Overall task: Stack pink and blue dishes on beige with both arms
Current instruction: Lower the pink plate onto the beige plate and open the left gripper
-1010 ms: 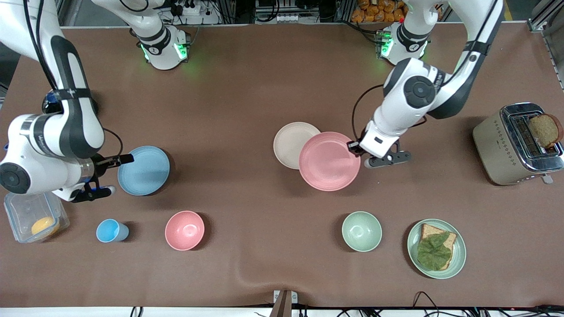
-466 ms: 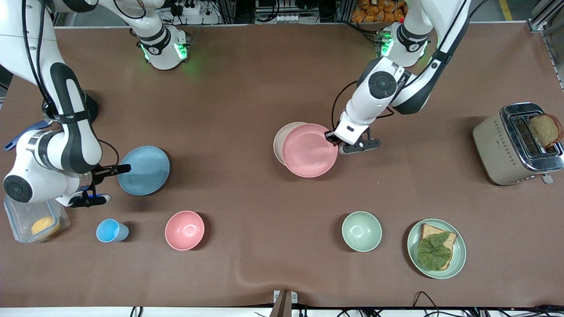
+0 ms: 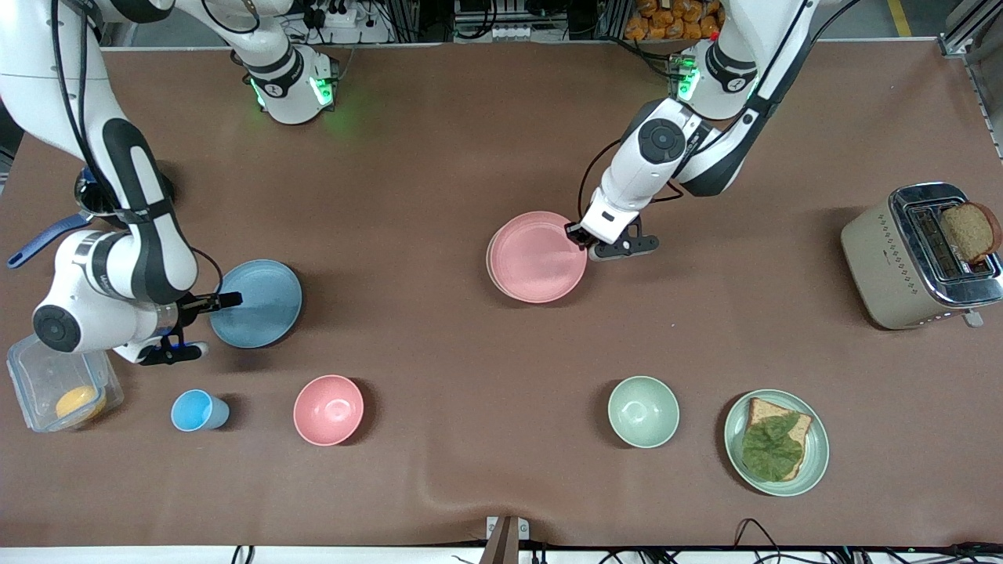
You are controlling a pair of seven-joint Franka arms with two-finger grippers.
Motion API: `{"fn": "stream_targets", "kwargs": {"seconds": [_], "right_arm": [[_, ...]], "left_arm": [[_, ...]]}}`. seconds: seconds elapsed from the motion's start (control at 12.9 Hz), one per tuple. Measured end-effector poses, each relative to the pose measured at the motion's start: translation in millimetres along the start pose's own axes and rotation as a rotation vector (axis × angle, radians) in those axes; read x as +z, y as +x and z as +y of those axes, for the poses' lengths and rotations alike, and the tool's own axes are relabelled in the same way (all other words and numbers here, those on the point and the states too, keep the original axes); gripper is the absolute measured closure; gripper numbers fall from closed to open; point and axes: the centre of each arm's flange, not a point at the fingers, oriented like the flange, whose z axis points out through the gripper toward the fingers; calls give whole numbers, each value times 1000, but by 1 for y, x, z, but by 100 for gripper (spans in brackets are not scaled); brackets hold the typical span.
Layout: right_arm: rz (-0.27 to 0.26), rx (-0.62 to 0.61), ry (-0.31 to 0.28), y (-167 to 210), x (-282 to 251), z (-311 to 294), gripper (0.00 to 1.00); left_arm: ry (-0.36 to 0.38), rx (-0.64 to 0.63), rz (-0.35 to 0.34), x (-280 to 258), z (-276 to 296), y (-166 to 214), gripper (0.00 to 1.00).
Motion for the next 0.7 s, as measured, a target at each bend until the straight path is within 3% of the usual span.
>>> {"fn": "stream_targets", "kwargs": {"seconds": [0.7], "right_arm": [[5, -4, 9, -6, 17, 15, 0]], "left_arm": [[6, -4, -25, 19, -2, -16, 95]]}}
